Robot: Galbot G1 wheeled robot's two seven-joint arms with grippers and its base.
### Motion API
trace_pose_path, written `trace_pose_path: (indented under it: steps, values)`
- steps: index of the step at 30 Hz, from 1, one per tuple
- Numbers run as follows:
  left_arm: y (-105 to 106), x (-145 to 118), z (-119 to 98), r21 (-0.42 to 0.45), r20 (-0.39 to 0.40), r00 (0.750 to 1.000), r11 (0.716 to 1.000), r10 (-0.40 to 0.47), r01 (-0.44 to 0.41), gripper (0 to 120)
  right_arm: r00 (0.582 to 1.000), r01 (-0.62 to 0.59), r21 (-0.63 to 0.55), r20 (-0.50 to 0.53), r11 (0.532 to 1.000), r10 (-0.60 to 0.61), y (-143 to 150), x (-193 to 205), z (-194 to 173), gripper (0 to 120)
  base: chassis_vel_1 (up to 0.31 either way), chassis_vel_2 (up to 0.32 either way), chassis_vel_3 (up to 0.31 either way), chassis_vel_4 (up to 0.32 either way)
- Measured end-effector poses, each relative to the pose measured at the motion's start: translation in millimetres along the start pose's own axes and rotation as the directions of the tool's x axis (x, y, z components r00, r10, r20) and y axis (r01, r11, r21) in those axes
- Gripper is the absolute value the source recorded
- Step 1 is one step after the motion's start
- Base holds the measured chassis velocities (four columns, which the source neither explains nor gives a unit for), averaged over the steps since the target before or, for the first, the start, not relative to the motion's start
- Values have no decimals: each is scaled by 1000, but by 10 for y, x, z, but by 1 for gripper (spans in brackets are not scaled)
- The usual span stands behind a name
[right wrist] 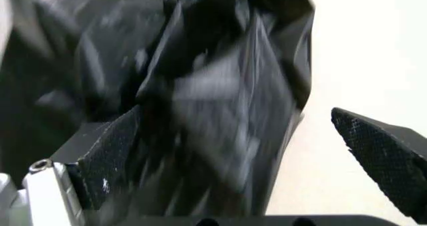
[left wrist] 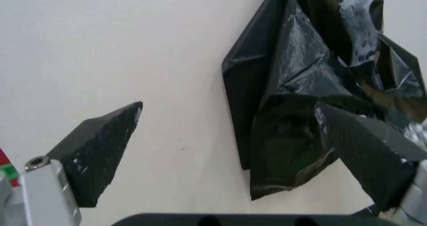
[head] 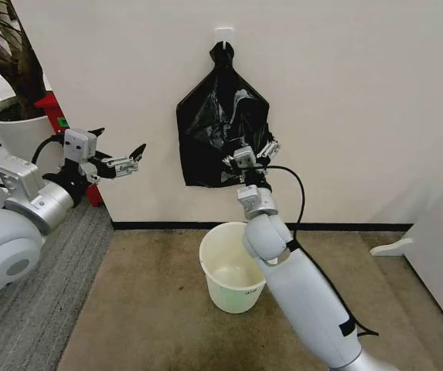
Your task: Place the garbage bag over the trash bin.
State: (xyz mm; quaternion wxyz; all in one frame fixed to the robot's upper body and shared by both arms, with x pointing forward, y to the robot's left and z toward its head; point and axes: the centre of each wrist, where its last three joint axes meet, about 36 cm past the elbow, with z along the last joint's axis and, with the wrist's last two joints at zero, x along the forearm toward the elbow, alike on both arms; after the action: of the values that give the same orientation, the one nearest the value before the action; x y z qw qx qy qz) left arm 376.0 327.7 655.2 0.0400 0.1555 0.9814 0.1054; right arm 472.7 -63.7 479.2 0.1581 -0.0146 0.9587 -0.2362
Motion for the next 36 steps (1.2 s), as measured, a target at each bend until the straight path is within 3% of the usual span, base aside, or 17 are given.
trace_pose_path:
  steps: [21, 33, 36]
  values:
    - [-4, 0, 20, 6, -4, 1000, 1000, 8, -8, 100, 996, -83, 43, 37, 996, 82, -236, -299, 74, 98, 0, 0, 0, 0]
    - [-66, 33, 60, 13, -12, 1000, 1000, 19, -19, 100, 992, -108, 9, 69, 994, 107, -273, -370, -35, 66, 0, 0, 0, 0]
    - [-110, 66, 84, 14, -17, 1000, 1000, 24, -24, 100, 995, -90, -80, 40, 993, 93, -248, -351, -33, 58, 0, 0, 0, 0]
